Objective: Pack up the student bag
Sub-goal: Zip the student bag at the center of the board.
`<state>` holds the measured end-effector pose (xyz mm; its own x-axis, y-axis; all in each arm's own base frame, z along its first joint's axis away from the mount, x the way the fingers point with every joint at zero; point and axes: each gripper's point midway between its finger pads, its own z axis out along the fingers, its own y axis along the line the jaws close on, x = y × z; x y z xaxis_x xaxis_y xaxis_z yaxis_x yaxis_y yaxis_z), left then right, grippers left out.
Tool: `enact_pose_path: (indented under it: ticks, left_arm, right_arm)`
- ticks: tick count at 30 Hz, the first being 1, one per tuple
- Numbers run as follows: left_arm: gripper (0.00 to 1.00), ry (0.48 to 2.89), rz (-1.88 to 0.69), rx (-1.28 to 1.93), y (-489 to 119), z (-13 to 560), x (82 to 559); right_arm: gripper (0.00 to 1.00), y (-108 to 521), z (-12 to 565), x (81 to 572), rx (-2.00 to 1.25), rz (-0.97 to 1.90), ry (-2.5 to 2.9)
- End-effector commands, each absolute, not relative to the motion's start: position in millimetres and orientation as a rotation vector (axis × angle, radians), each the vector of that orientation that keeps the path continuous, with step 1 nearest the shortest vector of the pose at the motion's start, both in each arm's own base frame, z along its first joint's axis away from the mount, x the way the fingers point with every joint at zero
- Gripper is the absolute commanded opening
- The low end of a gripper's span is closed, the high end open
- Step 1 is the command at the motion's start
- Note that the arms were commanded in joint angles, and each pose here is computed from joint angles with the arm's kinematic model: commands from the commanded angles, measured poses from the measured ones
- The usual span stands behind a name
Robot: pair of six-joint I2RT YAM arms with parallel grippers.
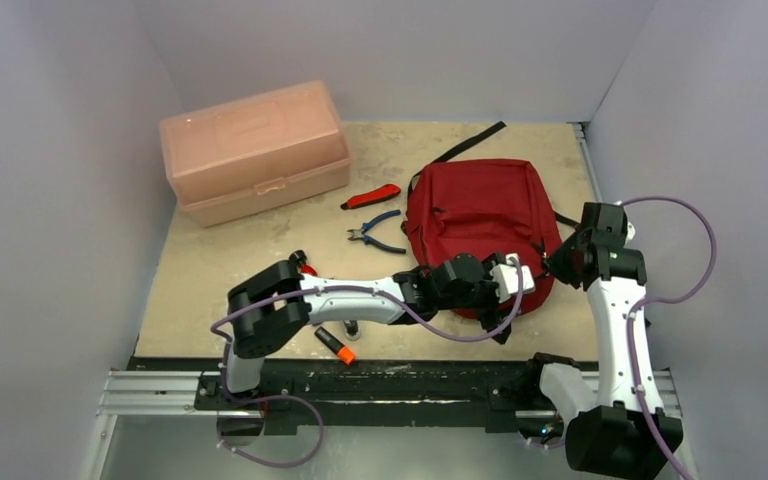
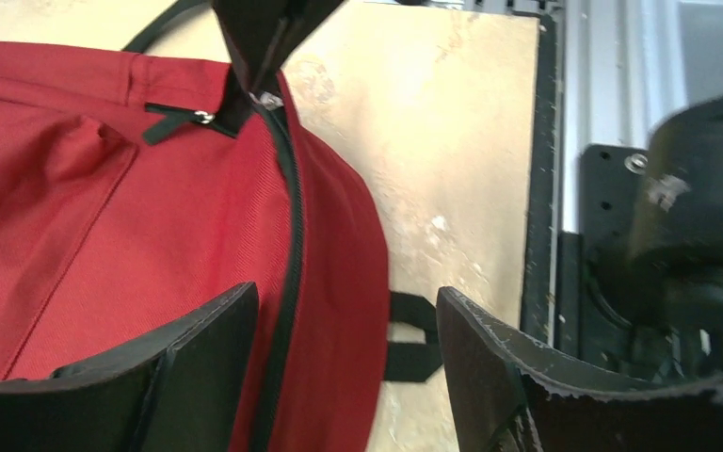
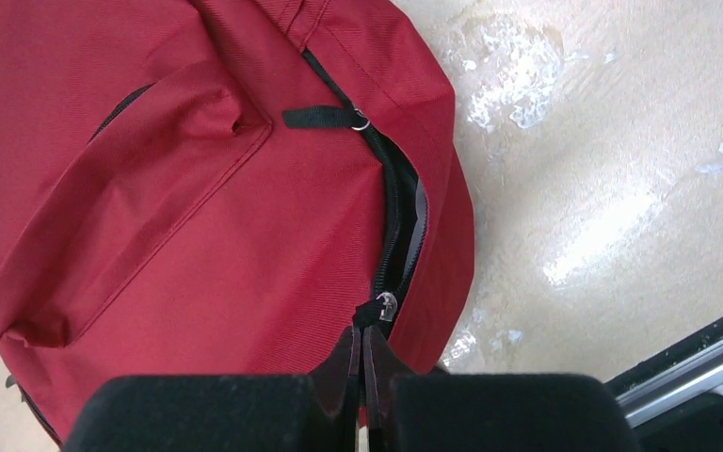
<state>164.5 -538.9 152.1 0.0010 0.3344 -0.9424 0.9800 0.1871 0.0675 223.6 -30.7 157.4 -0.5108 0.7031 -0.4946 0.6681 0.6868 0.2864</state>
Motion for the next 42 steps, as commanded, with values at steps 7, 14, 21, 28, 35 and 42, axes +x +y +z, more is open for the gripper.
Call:
enact_pose_path:
  ticks: [7,14,21,28,35,42]
  left_arm:
    - [0.17,1.461,-0.759,1.211,-562,157,193]
    - [0.0,1.471,-0.739,1.205,-537,154,185]
    - [0.0,1.476,-0.763,1.23,-523,139,159]
    - [0.0,1.472,-0.81,1.272,-522,134,130]
    - [0.0,1.483,-0.843,1.3,-520,120,109]
    - [0.0,1.492,-0.867,1.305,-511,112,97]
  right_arm:
    - [0.0,-48,163,225,1.213,-0.021,2.218]
    - [0.0,-87,165,231,1.283,-0.252,2.153]
    - [0.0,-119,161,262,1.348,-0.31,2.032]
    - [0.0,-150,164,313,1.284,-0.38,1.959]
    - [0.0,-175,175,356,1.215,-0.425,1.926]
    - [0.0,-178,189,371,1.141,-0.413,1.91]
